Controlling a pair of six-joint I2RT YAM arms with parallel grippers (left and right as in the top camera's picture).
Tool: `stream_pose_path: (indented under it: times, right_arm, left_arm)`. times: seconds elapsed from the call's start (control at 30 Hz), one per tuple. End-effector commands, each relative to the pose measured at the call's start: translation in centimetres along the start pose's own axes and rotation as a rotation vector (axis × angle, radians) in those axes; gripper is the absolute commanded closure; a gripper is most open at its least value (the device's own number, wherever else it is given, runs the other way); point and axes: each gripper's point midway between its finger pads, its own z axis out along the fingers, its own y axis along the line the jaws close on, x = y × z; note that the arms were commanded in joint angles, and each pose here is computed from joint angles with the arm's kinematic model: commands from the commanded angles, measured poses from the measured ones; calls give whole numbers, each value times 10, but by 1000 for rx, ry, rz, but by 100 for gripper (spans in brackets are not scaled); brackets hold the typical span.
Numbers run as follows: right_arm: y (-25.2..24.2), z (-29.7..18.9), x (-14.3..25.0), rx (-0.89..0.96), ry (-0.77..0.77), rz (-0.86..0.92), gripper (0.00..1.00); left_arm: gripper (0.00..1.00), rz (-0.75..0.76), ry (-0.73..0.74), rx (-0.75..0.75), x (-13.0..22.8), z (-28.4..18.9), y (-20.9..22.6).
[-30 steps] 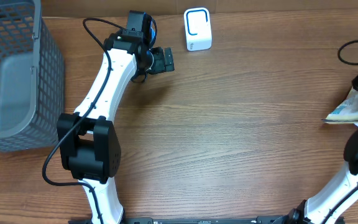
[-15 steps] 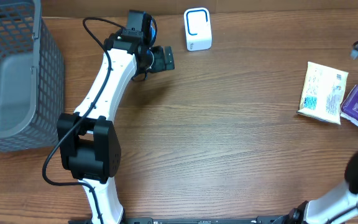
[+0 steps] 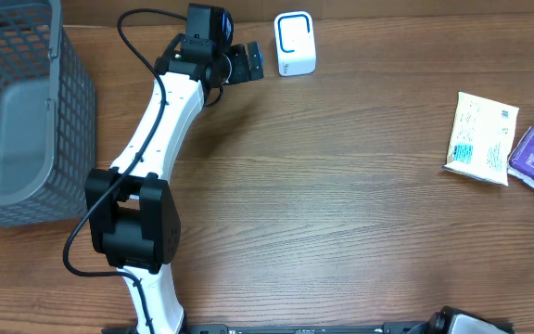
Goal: Scan the item barcode
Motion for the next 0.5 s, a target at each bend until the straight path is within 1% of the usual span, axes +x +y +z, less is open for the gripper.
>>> stream_pose_path:
  times: [0.0,0.1,0.2,0.27,0.37,0.47]
  right_arm:
    - [2,-1,3,-8,12,-72,0]
    - [8,-10,1,-26,10,-72,0]
    - [20,-16,0,-57,7,-73,0]
    - [29,-18,3,-83,13,-73,0]
    - [43,-18,13,-122,44,-73,0]
    - [55,-18,26,-155,76,-89,0]
  left_arm:
    - [0,165,-89,-26,-25,-7,2]
    - [0,265,-181,-133,-50,-26,14]
    - [0,391,-267,-330,-77,-71,35]
    - [0,460,-288,-418,-87,-96,44]
    - [0,571,-287,-474,-92,-124,50]
    - [0,522,-349,-482,-104,-157,57]
